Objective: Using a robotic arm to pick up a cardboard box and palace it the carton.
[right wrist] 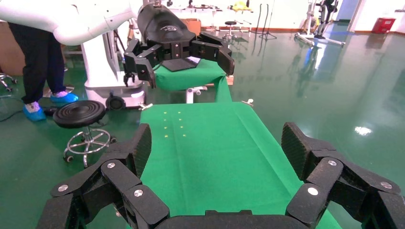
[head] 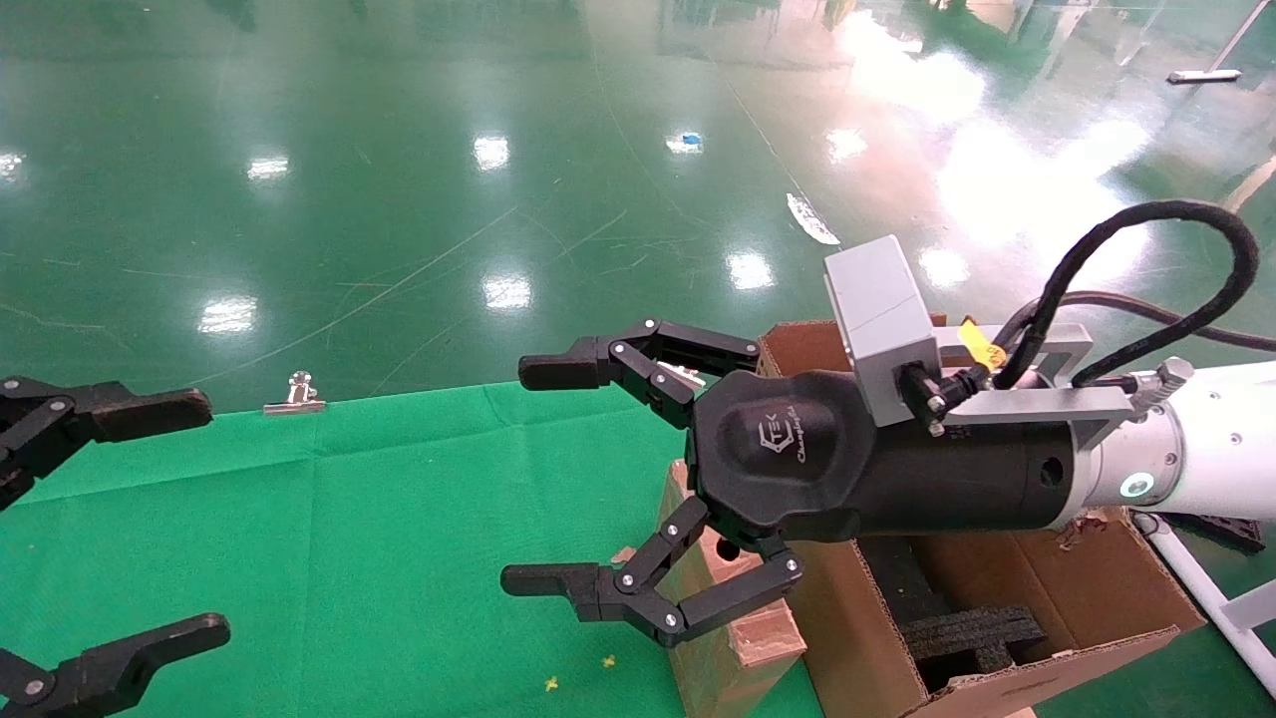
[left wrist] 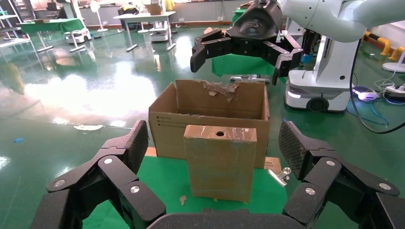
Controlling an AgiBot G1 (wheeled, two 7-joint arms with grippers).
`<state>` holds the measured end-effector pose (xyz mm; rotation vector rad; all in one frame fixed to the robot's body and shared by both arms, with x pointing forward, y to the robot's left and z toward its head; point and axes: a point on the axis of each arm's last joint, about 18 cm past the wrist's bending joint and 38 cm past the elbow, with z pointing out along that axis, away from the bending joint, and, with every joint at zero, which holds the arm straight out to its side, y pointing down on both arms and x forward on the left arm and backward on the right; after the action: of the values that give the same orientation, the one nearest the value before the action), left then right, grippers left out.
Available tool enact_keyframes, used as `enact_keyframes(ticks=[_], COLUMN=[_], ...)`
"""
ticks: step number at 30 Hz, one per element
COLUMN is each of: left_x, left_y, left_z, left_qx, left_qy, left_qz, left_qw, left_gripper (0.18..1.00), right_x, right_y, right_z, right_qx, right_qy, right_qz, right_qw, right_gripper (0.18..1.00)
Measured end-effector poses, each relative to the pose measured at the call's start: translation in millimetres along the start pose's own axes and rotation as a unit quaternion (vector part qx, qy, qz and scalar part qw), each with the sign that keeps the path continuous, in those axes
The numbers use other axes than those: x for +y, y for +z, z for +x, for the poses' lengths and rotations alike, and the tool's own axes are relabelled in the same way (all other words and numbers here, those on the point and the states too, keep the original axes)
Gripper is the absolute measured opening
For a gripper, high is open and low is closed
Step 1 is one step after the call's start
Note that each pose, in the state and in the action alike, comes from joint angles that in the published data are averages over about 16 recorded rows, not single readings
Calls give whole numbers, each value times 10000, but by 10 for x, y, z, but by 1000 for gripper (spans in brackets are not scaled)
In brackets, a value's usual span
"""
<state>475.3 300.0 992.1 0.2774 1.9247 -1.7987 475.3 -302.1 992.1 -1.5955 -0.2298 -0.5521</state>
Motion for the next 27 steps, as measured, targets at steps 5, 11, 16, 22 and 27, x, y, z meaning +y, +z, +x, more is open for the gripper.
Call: enact_keyframes(ticks=[5,11,16,22,27], left_x=[0,0,0,0,0], left_y=[0,0,0,0,0], left_z=[0,0,0,-1,-1], left_qx=[0,0,0,0,0], left_qy=[0,0,0,0,0], left_qz=[0,0,0,1,1], left_qw=[10000,10000,10000,10000,10000], left_gripper=[1001,1001,1001,1001,1001], right_x=[0,6,44,183,372], right_y=[0,2,30,147,322], right_z=[0,-2,-13,-18,9], right_qx=[0,-5,-49,-272,-591], right_qy=[0,6,26,-21,-162], right_qz=[0,-20,-246,-930,-1791], right_qw=[10000,10000,9997,9953,9819], right_gripper=[1000,1000,1000,1000,1000])
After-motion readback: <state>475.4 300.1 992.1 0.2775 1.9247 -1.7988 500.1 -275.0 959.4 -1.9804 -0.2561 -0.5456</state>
